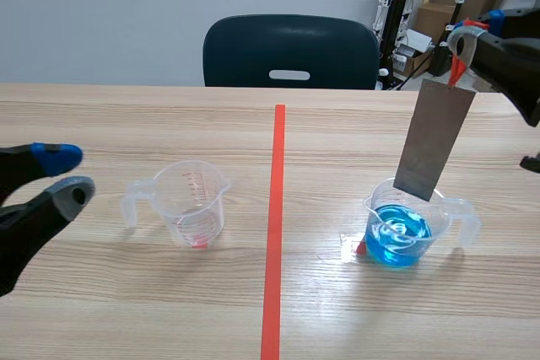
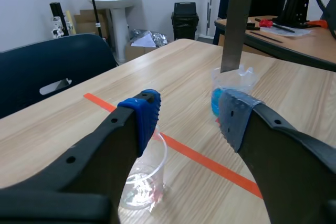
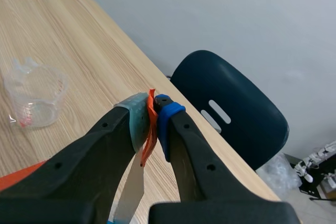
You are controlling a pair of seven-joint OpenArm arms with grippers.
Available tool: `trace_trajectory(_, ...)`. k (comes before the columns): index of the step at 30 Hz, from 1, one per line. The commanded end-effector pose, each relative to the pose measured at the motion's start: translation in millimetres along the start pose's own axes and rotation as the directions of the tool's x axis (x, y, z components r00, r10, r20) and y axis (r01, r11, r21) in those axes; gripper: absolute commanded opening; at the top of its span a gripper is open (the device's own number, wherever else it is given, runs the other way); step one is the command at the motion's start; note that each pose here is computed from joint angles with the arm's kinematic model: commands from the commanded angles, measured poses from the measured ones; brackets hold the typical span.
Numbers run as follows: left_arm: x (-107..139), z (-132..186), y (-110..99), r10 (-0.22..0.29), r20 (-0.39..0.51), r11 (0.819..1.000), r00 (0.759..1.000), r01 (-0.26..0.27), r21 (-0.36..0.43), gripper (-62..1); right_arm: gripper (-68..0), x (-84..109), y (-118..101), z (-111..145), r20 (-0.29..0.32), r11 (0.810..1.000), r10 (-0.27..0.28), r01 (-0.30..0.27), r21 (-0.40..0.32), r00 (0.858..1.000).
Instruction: Do the redox reaction experiment. raise the plate out of the solution
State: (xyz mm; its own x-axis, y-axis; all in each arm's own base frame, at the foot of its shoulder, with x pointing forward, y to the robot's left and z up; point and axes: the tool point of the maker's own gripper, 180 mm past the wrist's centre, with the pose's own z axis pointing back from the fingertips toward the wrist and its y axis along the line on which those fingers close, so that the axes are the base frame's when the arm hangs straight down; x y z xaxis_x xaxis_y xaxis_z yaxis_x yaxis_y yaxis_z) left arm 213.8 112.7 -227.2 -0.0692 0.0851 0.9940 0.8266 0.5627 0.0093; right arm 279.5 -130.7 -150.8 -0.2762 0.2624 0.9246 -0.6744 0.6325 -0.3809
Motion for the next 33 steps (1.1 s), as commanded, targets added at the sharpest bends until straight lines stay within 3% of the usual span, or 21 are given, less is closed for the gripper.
trace_trajectory(1,1,-12,-4,0.011,0.020,1.000,1.000,-0.010,-0.010,-39.2,-67.1,18.0,-5,-2,0.042,1.000,0.026,-0.025,-0.004,0.999)
trace_trajectory(9,-13,-66,-16,0.013,-0.001,0.998,1.000,-0.013,-0.063,-55.5,-67.1,35.1,-7,-5,0.037,0.999,0.047,-0.047,-0.009,0.998)
trace_trajectory(13,-15,-95,-24,0.010,-0.006,0.996,1.000,-0.011,-0.092,-55.4,-67.1,46.6,-8,-5,0.059,0.998,0.057,-0.056,-0.012,0.997)
trace_trajectory(19,-18,-128,-38,-0.040,-0.012,0.991,0.999,0.038,-0.126,-55.4,-67.1,55.2,-7,-7,0.048,0.998,0.064,-0.064,-0.008,0.997)
trace_trajectory(25,-14,-153,-39,-0.034,0.006,0.993,0.999,0.034,-0.117,-55.4,-67.1,62.8,-4,-9,0.041,0.999,0.054,-0.054,0.002,0.998)
trace_trajectory(33,-31,-170,-41,-0.025,-0.022,0.992,0.999,0.022,-0.127,-55.4,-67.1,79.5,-9,-7,0.058,0.997,0.081,-0.080,-0.014,0.995)
